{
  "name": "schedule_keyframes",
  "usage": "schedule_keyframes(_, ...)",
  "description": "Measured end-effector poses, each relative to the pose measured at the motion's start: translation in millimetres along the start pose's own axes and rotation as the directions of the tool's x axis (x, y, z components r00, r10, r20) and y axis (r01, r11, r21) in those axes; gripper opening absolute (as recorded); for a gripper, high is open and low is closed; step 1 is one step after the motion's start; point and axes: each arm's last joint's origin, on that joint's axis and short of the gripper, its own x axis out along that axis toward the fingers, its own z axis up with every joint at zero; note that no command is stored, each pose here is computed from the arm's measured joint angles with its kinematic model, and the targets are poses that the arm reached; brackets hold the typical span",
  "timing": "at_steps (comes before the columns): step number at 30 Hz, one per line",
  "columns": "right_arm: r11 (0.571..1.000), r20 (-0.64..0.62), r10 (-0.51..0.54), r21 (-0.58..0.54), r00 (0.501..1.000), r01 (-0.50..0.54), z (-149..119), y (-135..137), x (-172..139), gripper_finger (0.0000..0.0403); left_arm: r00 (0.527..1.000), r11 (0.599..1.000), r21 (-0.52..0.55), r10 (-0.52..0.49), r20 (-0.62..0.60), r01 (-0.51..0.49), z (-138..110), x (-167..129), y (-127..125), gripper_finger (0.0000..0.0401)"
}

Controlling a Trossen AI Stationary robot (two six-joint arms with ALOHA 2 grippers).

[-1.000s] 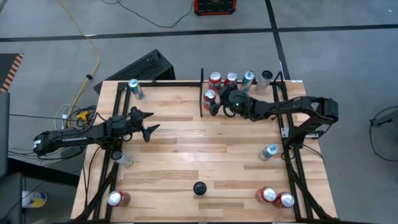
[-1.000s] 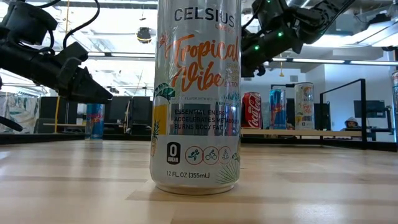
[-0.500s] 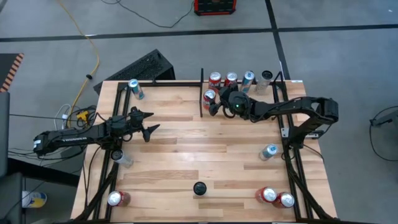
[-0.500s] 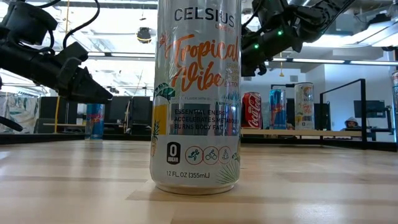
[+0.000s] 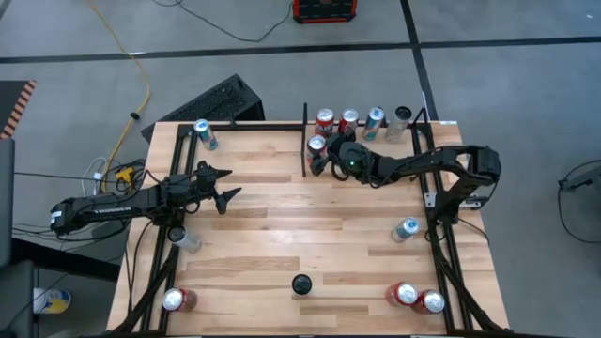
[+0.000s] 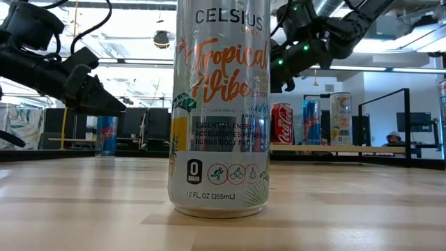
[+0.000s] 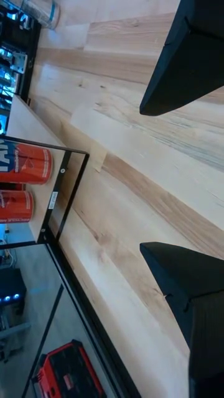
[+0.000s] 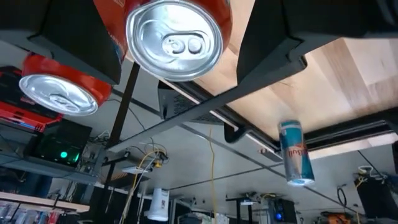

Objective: Place canned beverage on shelf
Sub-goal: Put the top orange soda can on the shelf aligned with the other orange soda can

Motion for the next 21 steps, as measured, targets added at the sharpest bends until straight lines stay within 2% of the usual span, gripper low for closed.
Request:
schedule_keyframes(13,0.999,-0.049,-0.023,0.022,0.999,0.024,-15,-1,10,0.0345,1.0,1.0,0.001,0.001,-0.002,-0.001,0,0,0,0.0334)
schedule_keyframes(21,0.997,-0.055,-0.058,-0.058,0.997,0.055,-12,-6,7,0.0345,1.0,1.0,0.001,0.001,-0.003,-0.001,0,0,0,0.0334)
